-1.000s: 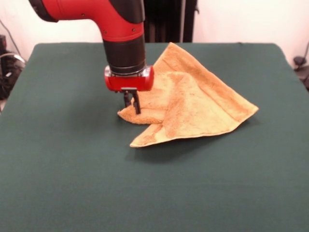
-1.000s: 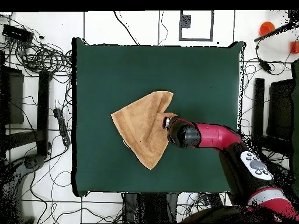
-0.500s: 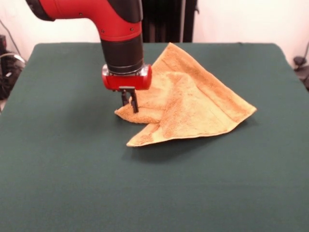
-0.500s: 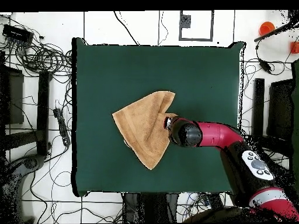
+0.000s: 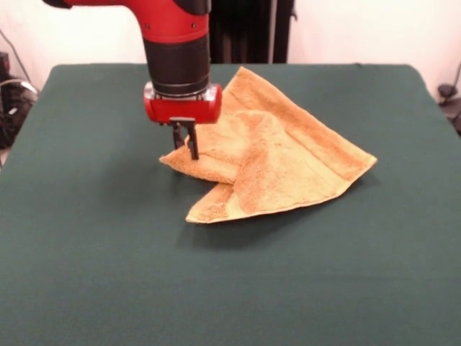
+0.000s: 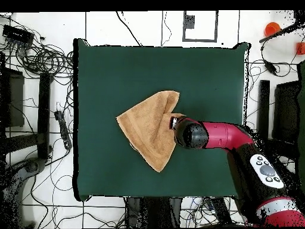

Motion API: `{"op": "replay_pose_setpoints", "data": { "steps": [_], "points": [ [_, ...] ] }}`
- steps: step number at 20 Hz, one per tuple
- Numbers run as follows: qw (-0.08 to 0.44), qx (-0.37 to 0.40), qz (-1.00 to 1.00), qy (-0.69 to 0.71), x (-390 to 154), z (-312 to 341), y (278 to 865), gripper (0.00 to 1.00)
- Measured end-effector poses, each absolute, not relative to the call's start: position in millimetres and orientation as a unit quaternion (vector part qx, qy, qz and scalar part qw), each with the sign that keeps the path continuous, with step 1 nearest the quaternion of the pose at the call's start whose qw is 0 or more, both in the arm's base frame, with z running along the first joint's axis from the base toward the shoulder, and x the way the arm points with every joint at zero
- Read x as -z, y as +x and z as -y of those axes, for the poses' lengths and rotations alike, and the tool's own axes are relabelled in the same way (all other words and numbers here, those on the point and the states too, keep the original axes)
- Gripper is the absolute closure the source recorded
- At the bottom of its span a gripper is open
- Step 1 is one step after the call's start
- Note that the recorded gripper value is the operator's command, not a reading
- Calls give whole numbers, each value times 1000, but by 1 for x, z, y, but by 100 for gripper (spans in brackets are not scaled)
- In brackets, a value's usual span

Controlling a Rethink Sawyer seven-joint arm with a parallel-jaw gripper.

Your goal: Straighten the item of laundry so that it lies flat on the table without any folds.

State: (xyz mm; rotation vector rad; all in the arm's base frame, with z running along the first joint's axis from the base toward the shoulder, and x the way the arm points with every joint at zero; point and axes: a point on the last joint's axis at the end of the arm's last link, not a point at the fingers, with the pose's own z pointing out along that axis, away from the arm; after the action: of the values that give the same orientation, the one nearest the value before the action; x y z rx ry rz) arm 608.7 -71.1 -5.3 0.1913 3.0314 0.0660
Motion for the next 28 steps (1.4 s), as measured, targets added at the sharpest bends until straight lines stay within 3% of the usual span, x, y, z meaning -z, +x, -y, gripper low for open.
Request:
{"op": "replay_pose_setpoints", "data": {
  "steps": [12, 28],
  "points": [
    [65, 3, -997, 50, -25, 70, 609, 100],
    [57, 11, -997, 59, -20, 88, 590, 100]
  ]
}}
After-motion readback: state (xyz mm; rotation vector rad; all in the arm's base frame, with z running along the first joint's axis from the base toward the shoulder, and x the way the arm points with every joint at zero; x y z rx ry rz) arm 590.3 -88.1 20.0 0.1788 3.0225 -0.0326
